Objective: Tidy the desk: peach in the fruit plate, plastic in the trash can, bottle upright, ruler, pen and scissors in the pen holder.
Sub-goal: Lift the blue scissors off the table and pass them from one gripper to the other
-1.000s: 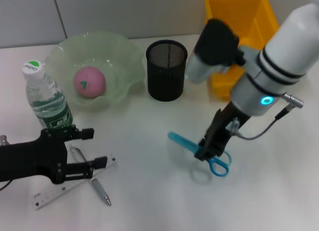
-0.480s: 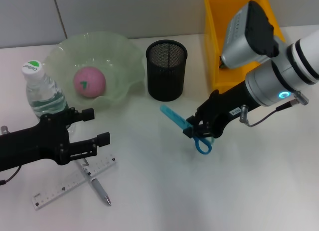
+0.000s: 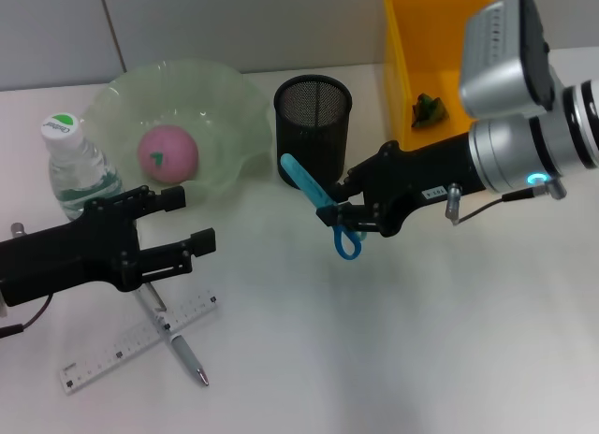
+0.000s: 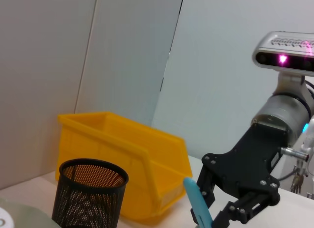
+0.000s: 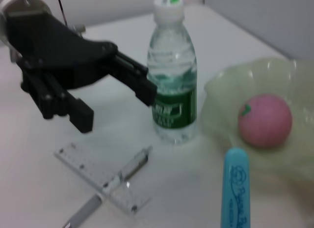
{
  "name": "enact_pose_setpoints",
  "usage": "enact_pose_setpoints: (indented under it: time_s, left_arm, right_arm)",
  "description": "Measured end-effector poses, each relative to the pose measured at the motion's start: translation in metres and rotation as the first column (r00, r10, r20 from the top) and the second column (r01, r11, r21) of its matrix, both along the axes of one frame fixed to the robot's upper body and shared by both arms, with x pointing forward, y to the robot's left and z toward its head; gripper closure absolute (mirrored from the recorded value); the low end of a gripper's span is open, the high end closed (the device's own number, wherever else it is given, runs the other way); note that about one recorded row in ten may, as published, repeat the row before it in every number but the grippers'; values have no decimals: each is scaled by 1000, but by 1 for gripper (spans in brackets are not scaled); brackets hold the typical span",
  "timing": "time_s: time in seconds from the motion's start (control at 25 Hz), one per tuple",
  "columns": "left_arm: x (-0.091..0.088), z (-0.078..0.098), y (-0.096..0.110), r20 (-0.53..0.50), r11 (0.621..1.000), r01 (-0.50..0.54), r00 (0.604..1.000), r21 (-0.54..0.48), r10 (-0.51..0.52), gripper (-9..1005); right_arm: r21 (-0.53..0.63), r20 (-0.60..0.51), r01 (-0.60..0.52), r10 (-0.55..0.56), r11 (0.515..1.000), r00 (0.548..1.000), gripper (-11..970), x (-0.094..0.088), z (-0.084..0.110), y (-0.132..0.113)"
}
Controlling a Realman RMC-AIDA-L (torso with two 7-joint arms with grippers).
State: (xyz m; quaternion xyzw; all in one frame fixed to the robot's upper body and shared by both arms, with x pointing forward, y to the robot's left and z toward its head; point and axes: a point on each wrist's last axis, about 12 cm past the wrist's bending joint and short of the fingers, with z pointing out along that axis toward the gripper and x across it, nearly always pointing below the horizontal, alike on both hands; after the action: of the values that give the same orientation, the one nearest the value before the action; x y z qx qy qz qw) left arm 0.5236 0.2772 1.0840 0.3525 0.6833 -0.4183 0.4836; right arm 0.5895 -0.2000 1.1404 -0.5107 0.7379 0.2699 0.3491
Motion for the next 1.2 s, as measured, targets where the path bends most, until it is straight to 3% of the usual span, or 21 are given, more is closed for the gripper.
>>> enact_pose_setpoints:
  time_s: [0.52,1.2]
  left_arm:
    - [-1,-2,-8,-3,998,4,1000,-61,-4,197]
    - [-1,2,-24,26,988,56,998,-144,-53,198]
  right_arm:
    - [248,34,32,-42,968,999,719,-22,-21,-15]
    - [407,-10,55,-56,912,998,715,-37,-38,-20]
